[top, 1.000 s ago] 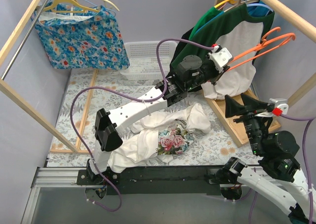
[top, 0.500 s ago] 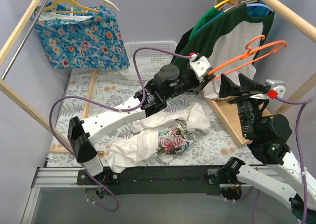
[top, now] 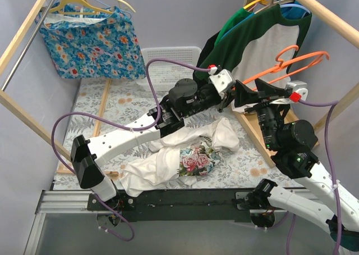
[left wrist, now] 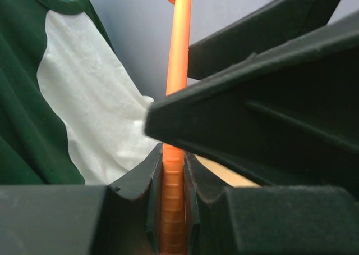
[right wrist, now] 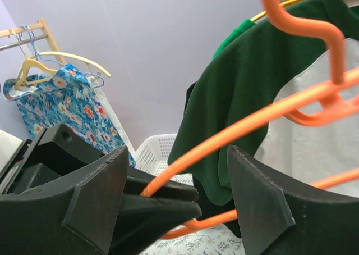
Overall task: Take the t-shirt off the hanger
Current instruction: Place the hanger at the clothesline.
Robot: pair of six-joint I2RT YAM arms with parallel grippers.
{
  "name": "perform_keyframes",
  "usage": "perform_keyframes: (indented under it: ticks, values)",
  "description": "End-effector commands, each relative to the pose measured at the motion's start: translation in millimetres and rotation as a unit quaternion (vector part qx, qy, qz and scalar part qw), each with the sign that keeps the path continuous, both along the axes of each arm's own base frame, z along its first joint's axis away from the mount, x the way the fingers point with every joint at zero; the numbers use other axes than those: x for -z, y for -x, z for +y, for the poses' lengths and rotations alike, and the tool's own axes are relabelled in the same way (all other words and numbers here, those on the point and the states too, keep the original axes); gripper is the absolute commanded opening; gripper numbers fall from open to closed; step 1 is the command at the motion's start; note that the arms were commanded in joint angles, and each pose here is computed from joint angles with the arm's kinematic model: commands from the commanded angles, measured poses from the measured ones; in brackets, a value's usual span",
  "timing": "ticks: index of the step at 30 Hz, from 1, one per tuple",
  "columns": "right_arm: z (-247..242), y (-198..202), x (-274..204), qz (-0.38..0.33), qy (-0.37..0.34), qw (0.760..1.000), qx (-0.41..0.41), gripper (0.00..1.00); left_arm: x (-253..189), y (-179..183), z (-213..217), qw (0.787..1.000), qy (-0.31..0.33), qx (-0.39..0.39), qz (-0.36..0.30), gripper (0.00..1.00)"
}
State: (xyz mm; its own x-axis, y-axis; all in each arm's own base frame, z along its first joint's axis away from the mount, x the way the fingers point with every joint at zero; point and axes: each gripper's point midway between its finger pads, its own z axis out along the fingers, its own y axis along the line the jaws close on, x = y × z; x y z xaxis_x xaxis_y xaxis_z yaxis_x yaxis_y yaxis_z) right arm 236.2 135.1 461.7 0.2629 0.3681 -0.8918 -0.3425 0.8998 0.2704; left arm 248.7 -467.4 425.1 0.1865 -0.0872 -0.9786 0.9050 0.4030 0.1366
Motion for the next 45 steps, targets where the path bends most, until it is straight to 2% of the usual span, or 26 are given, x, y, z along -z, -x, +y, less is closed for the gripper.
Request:
perform_keyframes:
  ticks: [1,4,5,7,8,10,12,18,23,24,25,28,30,37,41,45]
  values:
    - [7.6,-0.8,-21.0,-0.019,-0.037,0.999,-0.015,0.74,-38.1,18.4,19.2,0.999,0.044,0.014,-0.021,0.0]
    - [10.6,-5.2,-16.5,-0.011,-0.039,0.999,-0.012,0.57,-37.9,20.2,22.7,0.999,0.044,0.013,-0.02,0.0]
    - [10.6,-5.7,-16.3,-0.01,-0.041,0.999,-0.011,0.44,-33.7,20.2,23.3,0.999,0.04,0.013,-0.017,0.0]
    - [10.9,-7.6,-13.2,-0.007,-0.046,0.999,-0.008,0.34,-35.6,22.1,27.6,0.999,0.043,0.011,-0.018,0.0]
    - [10.4,-8.3,-12.6,-0.005,-0.047,0.999,-0.006,0.25,-36.6,22.8,29.3,0.999,0.045,0.011,-0.018,0.0]
    - [10.1,-9.9,-12.3,-0.002,-0.05,0.999,-0.002,0.17,-34.0,24.4,32.0,0.999,0.044,0.011,-0.016,0.0]
    - [9.4,-11.2,-12.5,-0.001,-0.054,0.999,0.002,0.03,-31.6,24.9,32.8,0.999,0.041,0.011,-0.015,0.0]
    - [6.9,-14.0,-10.2,0.005,-0.074,0.997,0.011,0.01,-31.2,26.4,35.8,0.999,0.04,0.01,-0.012,0.0]
    - [-2.3,-15.9,5.7,0.013,-0.109,0.994,0.029,0.01,-33.5,26.2,44.4,0.999,0.037,-0.002,-0.017,0.27]
    - [-4.9,-14.2,6.0,0.011,-0.121,0.992,0.029,0.01,-35.2,26.3,49.0,0.999,0.037,-0.008,-0.017,0.41]
    - [-7.7,-14.9,7.5,0.009,-0.129,0.991,0.034,0.01,-36.4,26.3,52.0,0.999,0.037,-0.012,-0.018,0.5]
    - [-11.1,-19.0,15.5,0.018,-0.137,0.989,0.047,0.01,-35.6,26.8,63.9,0.999,0.036,-0.027,-0.018,0.66]
    - [-11.4,-21.7,18.8,0.021,-0.14,0.989,0.051,0.01,-32.2,27.3,71.2,0.999,0.032,-0.036,-0.016,0.73]
    - [-17.2,-41.9,27.8,0.033,-0.166,0.984,0.05,0.01,-41.8,41.7,107.9,0.998,0.046,-0.051,-0.015,0.81]
    - [-24.0,-59.6,37.4,0.043,-0.197,0.979,0.026,0.01,-41.2,43.2,124.7,0.996,0.05,-0.071,-0.01,0.82]
    - [-34.0,-70.4,27.9,0.027,-0.209,0.977,0.027,0.01,-36.5,44.0,133.4,0.996,0.048,-0.081,-0.003,0.82]
